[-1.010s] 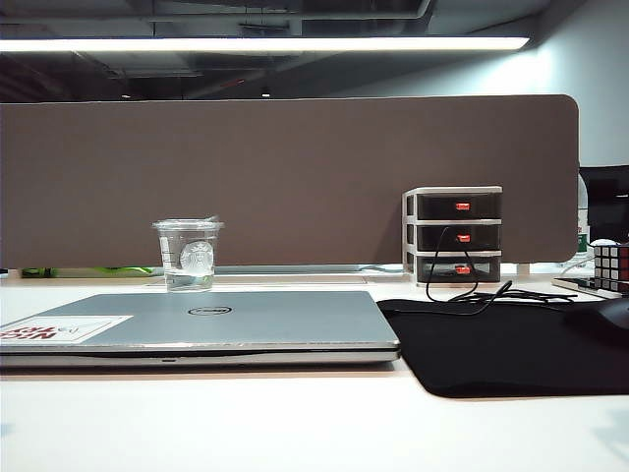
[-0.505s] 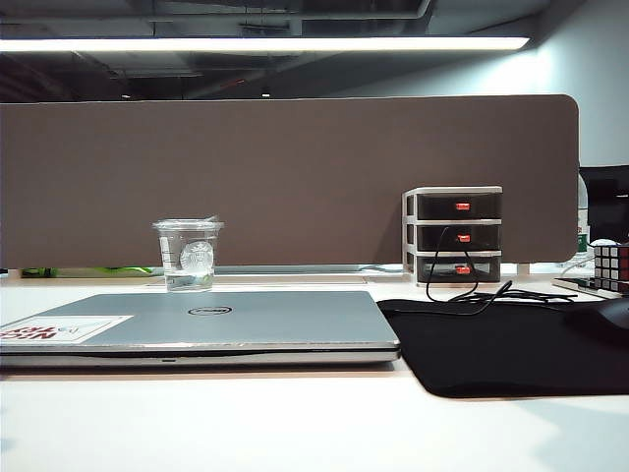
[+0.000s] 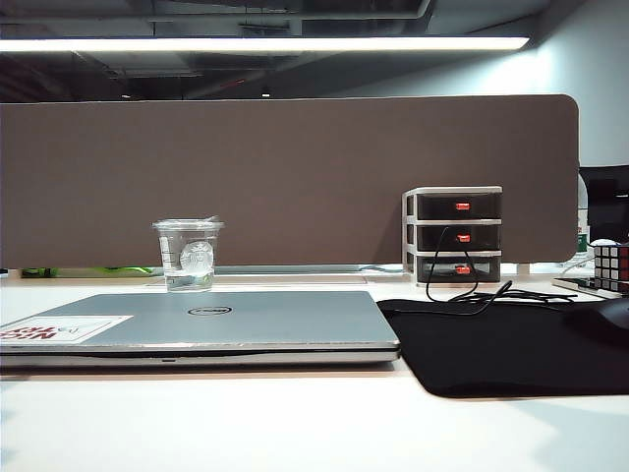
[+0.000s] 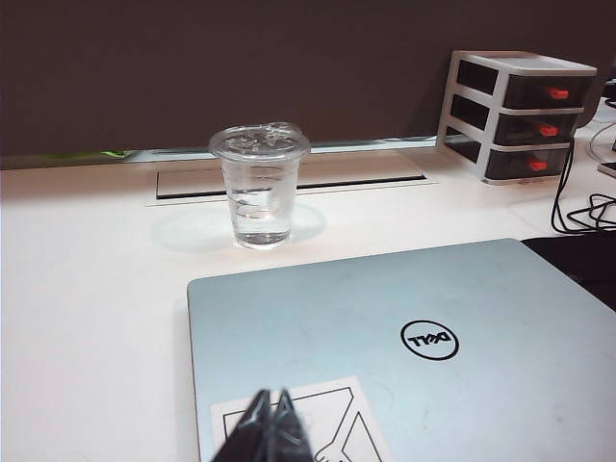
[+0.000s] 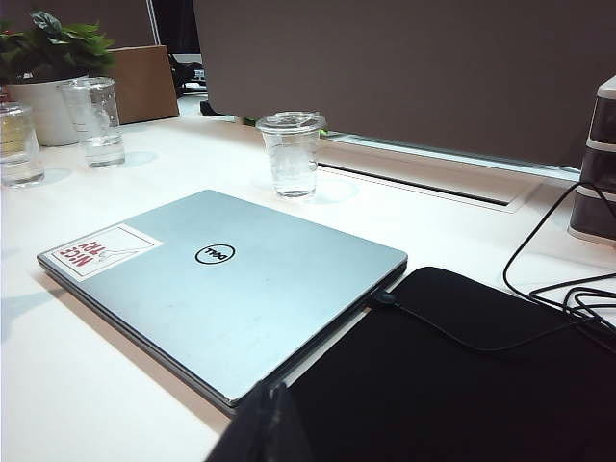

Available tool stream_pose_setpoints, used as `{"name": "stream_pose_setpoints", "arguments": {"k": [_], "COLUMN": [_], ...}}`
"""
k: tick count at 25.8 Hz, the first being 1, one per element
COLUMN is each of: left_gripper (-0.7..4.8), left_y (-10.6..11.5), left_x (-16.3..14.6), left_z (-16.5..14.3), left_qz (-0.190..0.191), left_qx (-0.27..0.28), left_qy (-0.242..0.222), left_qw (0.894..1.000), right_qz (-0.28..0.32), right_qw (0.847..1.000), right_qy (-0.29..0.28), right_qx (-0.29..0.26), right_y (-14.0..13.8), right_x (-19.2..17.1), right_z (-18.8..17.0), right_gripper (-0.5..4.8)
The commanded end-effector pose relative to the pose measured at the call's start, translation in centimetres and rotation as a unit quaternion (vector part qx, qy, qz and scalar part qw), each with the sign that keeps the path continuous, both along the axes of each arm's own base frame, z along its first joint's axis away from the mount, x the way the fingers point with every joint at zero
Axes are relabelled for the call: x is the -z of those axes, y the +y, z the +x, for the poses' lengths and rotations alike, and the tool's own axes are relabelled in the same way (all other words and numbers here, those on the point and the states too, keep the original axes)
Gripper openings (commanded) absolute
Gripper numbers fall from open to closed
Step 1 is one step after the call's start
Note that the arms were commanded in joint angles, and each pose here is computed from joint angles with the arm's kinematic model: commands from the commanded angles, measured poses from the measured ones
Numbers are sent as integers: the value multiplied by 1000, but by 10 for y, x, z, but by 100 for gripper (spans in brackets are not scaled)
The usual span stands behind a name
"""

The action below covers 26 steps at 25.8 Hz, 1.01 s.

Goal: Pick up the coffee cup and place it on the right side of the laptop.

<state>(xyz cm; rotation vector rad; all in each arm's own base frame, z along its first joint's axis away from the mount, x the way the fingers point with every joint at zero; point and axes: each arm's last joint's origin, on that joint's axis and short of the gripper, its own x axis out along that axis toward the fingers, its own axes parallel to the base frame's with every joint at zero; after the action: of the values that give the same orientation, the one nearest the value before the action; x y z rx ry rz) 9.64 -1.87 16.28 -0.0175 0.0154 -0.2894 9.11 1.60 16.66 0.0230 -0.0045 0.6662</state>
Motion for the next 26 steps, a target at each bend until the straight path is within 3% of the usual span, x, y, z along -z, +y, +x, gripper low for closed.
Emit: {"name": "stream_pose_setpoints", "arguments": {"k": [1, 11, 13, 14, 15, 20, 26], "left_gripper": [-5, 8, 129, 285, 345, 346, 472], "left_y": [0, 0, 0, 0, 0, 0, 0], "left_x": [-3, -5, -5, -7, -12, -24, -47], "left_z": [0, 0, 0, -1, -1, -3, 2], "left_qz": [-2, -2, -2, -3, -7, -12, -11], "left_qx": [3, 4, 6, 5, 4, 2, 3], "left_qy": [-6, -18, -19, -30, -53, -91, -88], "left_qw": [1000, 1000, 1000, 1000, 999, 996, 996], "right_qz": [0, 0, 0, 0, 0, 1, 1], "right_qw": [1000, 1000, 1000, 1000, 1000, 1000, 1000], "right_qy": [-2, -2, -2, -2, -2, -1, -1], "right_qx": [-15, -23, -23, -23, -23, -23, -23], "right_y": [1, 1, 1, 1, 1, 1, 1], "right_x": [1, 1, 1, 1, 1, 1, 1], "right_z": [0, -1, -1, -1, -1, -1, -1], "right_gripper": [-1, -1, -1, -1, -1, -1, -1]}}
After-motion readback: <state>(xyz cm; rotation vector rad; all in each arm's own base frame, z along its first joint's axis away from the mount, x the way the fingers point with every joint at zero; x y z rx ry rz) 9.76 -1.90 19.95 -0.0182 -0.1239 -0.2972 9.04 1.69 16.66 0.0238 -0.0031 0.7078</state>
